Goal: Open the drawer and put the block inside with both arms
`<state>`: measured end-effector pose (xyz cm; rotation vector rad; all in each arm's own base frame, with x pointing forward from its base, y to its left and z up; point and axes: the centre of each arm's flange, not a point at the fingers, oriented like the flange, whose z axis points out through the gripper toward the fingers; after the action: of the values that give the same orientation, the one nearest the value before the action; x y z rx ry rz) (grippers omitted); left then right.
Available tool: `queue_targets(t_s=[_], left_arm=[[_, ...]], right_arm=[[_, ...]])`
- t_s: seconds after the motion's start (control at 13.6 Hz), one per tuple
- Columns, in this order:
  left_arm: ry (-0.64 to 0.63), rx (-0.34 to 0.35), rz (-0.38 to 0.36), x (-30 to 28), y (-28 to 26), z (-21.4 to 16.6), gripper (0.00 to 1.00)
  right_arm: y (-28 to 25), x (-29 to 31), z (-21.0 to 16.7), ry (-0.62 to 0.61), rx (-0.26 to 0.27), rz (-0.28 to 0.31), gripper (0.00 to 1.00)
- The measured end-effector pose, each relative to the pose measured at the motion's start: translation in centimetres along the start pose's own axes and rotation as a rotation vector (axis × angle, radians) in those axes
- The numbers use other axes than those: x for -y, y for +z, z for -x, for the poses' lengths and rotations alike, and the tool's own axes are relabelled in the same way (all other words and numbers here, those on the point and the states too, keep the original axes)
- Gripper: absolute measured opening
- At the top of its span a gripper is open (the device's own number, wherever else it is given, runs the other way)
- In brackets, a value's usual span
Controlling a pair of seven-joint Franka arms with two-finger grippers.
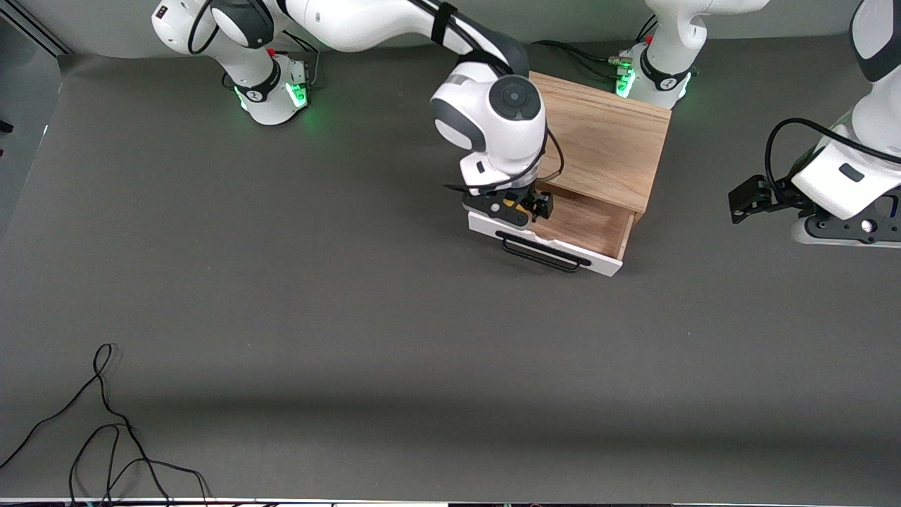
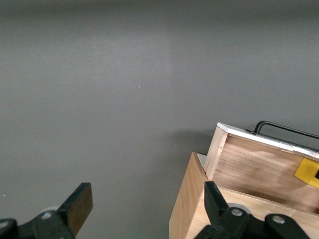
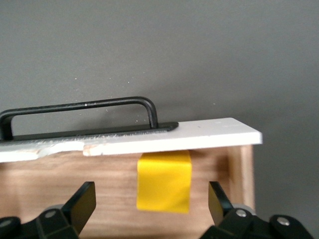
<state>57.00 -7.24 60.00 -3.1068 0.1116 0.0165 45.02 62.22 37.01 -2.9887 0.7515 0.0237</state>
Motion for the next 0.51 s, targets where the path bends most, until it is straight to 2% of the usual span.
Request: queue_targets(t_s=[0.29, 0.51], left_arm=[[0.0, 0.0, 0.0, 0.0, 0.0, 0.0, 1.0], [0.0, 0.0, 0.0, 0.0, 0.0, 0.0, 1.0]], right_arm=[[-9.5, -2.0, -1.0, 0.029, 0.027, 0.003, 1.0], [-16.4, -5.4, -5.4, 0.075, 0.022, 0.006, 1.0]])
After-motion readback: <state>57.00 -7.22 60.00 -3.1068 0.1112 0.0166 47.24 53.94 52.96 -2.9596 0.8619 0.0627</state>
